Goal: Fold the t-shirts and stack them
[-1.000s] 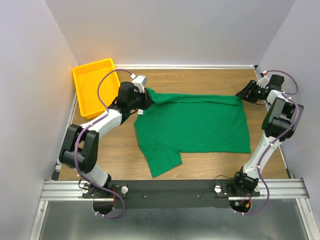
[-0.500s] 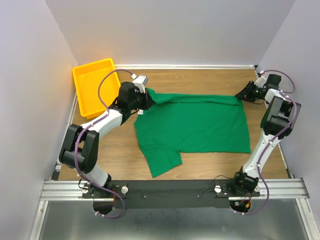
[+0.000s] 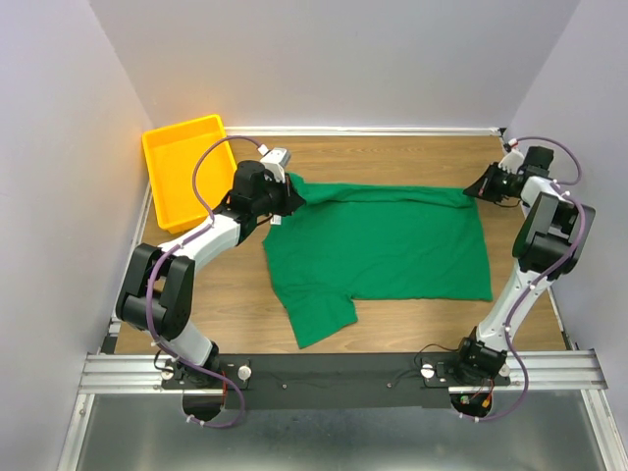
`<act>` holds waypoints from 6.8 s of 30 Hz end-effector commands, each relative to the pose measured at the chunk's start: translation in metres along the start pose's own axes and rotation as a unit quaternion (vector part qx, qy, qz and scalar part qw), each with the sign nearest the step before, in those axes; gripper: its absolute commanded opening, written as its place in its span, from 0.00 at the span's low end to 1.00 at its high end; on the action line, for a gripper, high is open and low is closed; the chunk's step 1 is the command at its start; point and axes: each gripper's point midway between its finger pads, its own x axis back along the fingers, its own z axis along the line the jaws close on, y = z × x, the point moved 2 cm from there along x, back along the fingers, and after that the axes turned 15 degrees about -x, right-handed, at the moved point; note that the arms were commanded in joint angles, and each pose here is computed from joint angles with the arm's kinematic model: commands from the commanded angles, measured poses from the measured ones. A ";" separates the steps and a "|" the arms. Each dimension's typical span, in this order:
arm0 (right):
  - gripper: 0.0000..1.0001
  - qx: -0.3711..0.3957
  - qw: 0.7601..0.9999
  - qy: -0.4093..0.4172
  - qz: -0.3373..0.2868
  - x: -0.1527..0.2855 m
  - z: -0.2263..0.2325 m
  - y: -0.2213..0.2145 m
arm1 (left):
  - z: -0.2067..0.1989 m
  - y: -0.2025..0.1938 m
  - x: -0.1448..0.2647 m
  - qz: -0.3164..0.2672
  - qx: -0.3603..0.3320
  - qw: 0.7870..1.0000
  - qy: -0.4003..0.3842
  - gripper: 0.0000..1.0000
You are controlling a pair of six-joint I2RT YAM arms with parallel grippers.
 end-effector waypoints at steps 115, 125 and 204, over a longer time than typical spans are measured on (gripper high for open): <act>0.51 -0.085 0.995 -0.049 -0.005 0.002 -0.019 0.013 | 0.139 -0.010 -0.058 0.124 0.119 0.946 0.275 0.00; 0.45 -0.094 0.994 -0.053 0.009 -0.013 -0.027 0.005 | 0.139 -0.006 -0.067 0.123 0.110 0.954 0.251 0.00; 0.54 0.019 1.000 -0.004 0.025 0.034 0.017 -0.026 | 0.012 -0.039 -0.129 0.215 -0.037 0.976 -0.024 0.62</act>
